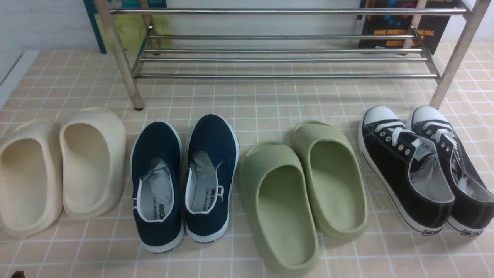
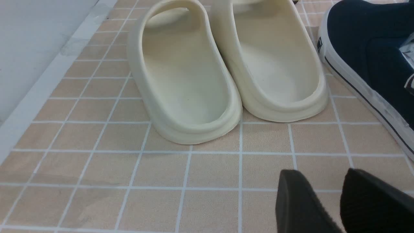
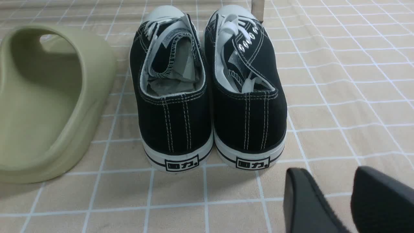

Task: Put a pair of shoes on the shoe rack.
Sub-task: Use the left arm to grab the shoe closest to it

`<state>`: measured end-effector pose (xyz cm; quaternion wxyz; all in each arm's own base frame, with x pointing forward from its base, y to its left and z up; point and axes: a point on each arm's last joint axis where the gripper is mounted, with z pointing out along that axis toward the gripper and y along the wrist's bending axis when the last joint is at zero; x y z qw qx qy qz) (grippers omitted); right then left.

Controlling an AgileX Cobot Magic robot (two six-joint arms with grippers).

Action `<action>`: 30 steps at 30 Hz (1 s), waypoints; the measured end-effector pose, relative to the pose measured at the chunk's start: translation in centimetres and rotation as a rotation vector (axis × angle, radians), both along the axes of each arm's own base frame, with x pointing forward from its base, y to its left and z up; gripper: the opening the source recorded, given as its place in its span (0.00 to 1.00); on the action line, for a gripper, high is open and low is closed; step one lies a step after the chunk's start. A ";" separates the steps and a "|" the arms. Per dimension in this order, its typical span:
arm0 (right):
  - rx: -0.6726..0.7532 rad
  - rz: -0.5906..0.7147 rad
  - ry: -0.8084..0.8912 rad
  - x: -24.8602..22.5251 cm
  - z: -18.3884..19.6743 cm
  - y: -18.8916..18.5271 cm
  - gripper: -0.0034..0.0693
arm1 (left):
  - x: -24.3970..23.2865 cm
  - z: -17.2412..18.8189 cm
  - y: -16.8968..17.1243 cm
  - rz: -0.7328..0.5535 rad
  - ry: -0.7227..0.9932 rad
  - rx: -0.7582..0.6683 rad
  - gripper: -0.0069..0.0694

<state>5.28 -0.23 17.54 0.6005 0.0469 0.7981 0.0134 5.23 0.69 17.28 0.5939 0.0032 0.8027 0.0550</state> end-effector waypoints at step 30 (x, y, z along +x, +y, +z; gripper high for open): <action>0.000 0.000 0.000 0.0 0.0 0.0 0.37 | 0.0 0.0 0.0 0.001 -0.001 0.011 0.40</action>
